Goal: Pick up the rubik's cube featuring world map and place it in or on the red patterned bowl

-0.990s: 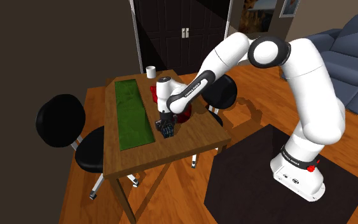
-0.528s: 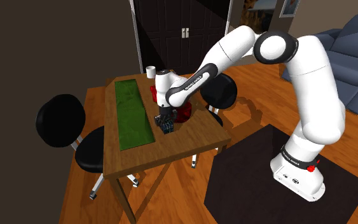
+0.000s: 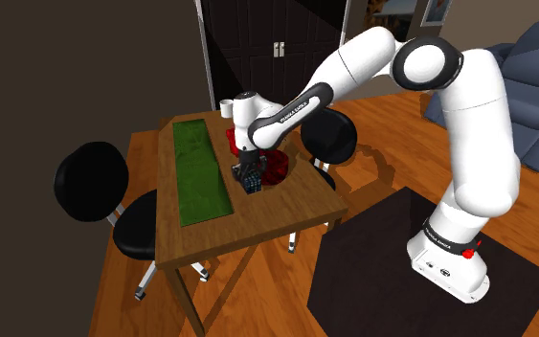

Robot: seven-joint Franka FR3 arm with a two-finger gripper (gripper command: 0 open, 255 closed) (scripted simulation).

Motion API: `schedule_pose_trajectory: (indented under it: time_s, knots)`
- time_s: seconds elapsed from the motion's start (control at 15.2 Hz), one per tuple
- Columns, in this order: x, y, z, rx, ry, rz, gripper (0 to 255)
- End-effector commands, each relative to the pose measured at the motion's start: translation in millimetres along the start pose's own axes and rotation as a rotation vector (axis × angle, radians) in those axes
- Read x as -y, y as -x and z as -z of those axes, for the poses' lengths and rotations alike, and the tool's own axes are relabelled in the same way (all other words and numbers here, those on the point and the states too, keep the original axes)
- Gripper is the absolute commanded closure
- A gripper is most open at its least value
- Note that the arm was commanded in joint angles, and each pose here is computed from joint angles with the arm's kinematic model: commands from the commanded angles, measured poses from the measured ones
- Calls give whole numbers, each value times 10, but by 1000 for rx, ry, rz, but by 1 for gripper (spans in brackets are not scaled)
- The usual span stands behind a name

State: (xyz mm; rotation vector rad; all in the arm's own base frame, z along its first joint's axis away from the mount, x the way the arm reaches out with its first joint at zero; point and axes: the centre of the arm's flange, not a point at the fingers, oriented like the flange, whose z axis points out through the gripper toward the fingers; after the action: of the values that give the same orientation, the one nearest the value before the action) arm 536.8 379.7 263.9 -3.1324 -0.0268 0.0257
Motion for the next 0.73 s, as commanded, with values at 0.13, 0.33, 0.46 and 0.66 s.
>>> schedule_pose_trajectory:
  time_s: [0.13,0.33,0.46,0.66]
  knots:
    - [-4,0,207,0,0,0,255]
    - [-3,2,365,0,0,0,255]
    - [-2,4,471,0,0,0,255]
    - [0,7,629,0,0,0,255]
